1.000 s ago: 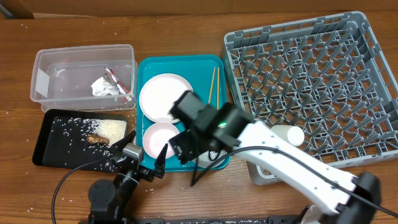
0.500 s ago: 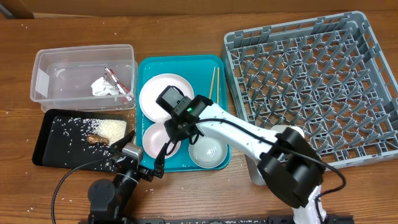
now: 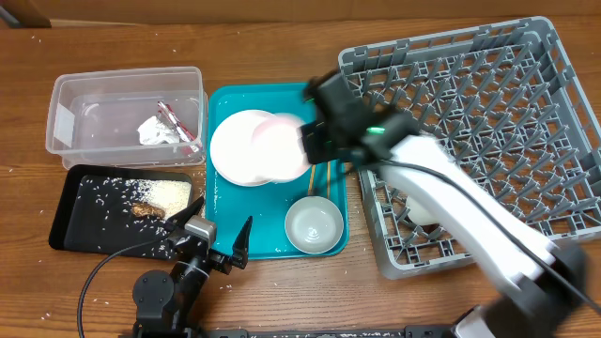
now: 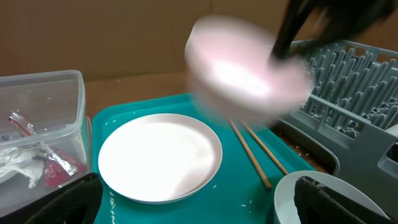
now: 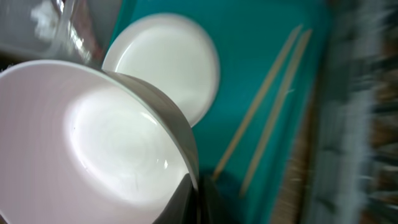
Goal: Sort waste into correct bins and load items into the dishwasher
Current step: 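Grasp the pink bowl with the right gripper and lift it, then place the pink bowl in the back of the dish rack, then grasp the white bowl on the teal tray with the right gripper, then place the white bowl in the dish rack beside the pink bowl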
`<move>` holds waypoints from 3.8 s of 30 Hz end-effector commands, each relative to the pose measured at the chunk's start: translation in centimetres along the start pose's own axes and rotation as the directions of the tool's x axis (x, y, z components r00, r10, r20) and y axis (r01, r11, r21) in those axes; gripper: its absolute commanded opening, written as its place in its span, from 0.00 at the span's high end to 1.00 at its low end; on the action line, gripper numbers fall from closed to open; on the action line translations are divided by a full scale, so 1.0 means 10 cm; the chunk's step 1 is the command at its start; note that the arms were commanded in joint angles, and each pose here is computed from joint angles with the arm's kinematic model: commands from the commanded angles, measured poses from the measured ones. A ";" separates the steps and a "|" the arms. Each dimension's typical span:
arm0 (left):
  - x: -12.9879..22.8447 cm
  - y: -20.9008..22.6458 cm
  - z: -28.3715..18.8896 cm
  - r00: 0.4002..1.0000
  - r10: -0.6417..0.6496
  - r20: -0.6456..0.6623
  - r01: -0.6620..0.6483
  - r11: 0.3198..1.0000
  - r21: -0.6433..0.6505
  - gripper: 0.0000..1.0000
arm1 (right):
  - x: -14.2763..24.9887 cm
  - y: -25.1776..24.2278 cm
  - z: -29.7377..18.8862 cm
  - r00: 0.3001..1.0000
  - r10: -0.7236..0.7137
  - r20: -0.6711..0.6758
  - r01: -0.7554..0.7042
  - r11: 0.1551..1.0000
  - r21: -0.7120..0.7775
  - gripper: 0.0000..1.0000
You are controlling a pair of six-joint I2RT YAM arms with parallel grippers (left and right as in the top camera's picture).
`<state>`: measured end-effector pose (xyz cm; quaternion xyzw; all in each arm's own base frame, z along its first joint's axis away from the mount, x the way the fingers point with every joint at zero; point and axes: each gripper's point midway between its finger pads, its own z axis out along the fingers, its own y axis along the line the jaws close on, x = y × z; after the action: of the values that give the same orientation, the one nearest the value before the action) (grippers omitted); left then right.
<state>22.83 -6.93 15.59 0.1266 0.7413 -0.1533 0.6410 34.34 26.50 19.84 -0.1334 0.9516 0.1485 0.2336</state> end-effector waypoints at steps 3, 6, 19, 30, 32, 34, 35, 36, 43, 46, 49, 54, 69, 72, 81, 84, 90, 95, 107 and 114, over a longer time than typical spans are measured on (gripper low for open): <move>-0.01 -0.04 0.00 1.000 0.015 0.007 -0.015 1.000 0.022 0.00 | -0.34 -1.34 -1.25 0.935 -0.059 0.350 -0.222 0.671 0.707 0.96; -0.01 -0.04 0.00 1.000 0.015 0.007 -0.015 1.000 0.022 0.00 | -0.26 -1.65 -1.63 0.886 -0.073 0.458 -0.376 0.465 0.802 0.96; -0.01 -0.04 0.00 1.000 0.015 0.007 -0.015 1.000 0.022 0.00 | 0.23 -3.11 -1.21 0.929 0.176 0.324 -0.348 0.129 0.928 0.96; -0.01 -0.04 0.00 1.000 0.015 0.007 -0.015 1.000 0.022 0.00 | 0.35 -2.68 -0.55 0.983 0.149 0.103 -0.139 0.254 0.957 0.96; -0.01 -0.04 0.00 1.000 0.015 0.007 -0.015 1.000 0.022 0.00 | 0.33 -2.58 -0.52 0.988 0.126 0.089 -0.121 0.270 0.955 0.96; -0.01 -0.04 0.00 1.000 0.015 0.007 -0.015 1.000 0.022 0.00 | 0.32 -2.52 -0.51 0.991 0.105 0.082 -0.108 0.272 0.956 0.96; -0.01 -0.04 0.00 1.000 0.015 0.006 -0.015 1.000 0.023 0.00 | 0.30 -2.53 -0.56 0.993 0.089 0.080 -0.100 0.250 0.963 0.96; -0.01 -0.04 0.00 1.000 0.015 0.007 -0.015 1.000 0.022 0.00 | 0.26 -2.56 -0.64 0.996 0.057 0.074 -0.084 0.205 0.975 0.96; -0.01 -0.04 0.00 1.000 0.015 0.007 -0.015 1.000 0.022 0.00 | 0.17 -2.69 -0.91 0.995 -0.005 0.099 -0.098 0.071 0.993 0.96; -0.01 -0.04 0.00 1.000 0.015 0.007 -0.015 1.000 0.022 0.00 | 0.19 -2.82 -0.86 0.988 0.047 0.148 -0.152 0.092 0.984 0.96; -0.01 -0.04 0.00 1.000 0.015 0.007 -0.015 1.000 0.022 0.00 | 0.24 -2.88 -0.79 0.983 0.094 0.159 -0.170 0.120 0.978 0.96; -0.01 -0.04 0.00 1.000 0.015 0.006 -0.015 1.000 0.023 0.00 | 0.40 -2.81 -0.49 0.984 0.161 0.082 -0.115 0.209 0.971 0.96; -0.01 -0.04 0.00 1.000 0.015 0.007 -0.015 1.000 0.022 0.00 | 0.57 -1.33 -0.13 0.968 0.171 -0.181 0.001 0.725 0.689 0.56; -0.01 -0.04 0.00 1.000 0.015 0.007 -0.015 1.000 0.022 0.00 | 0.90 -0.37 0.25 0.877 -0.149 -0.458 0.219 0.970 0.104 0.51; -0.01 -0.04 0.00 1.000 0.015 0.006 -0.015 1.000 0.022 0.00 | 1.26 -0.01 0.69 0.838 -0.339 -0.427 0.269 0.938 -0.216 0.39; -0.01 -0.04 0.00 1.000 0.015 0.006 -0.015 1.000 0.022 0.00 | 1.44 -0.13 0.88 0.832 -0.354 -0.428 0.293 0.934 -0.203 0.52; -0.01 -0.04 0.00 1.000 0.015 0.007 -0.015 1.000 0.022 0.00 | 1.48 -0.20 0.95 0.834 -0.350 -0.427 0.304 0.937 -0.174 0.93; -0.01 -0.04 0.00 1.000 0.015 0.007 -0.015 1.000 0.022 0.00 | 1.44 -0.24 0.93 0.850 -0.301 -0.433 0.272 0.954 -0.129 0.96; -0.01 -0.04 0.00 1.000 0.015 0.006 -0.015 1.000 0.022 0.00 | -0.29 -1.80 -1.52 0.878 0.016 0.479 -0.407 0.552 0.728 0.96; -0.01 -0.04 0.00 1.000 0.015 0.007 -0.015 1.000 0.022 0.00 | 0.11 -2.97 -1.72 0.881 0.145 0.451 -0.473 0.220 0.853 0.96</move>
<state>22.80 -7.00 15.60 0.1280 0.7409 -0.1549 0.6409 36.64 -2.93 28.36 0.2097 0.8423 -0.3128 0.3858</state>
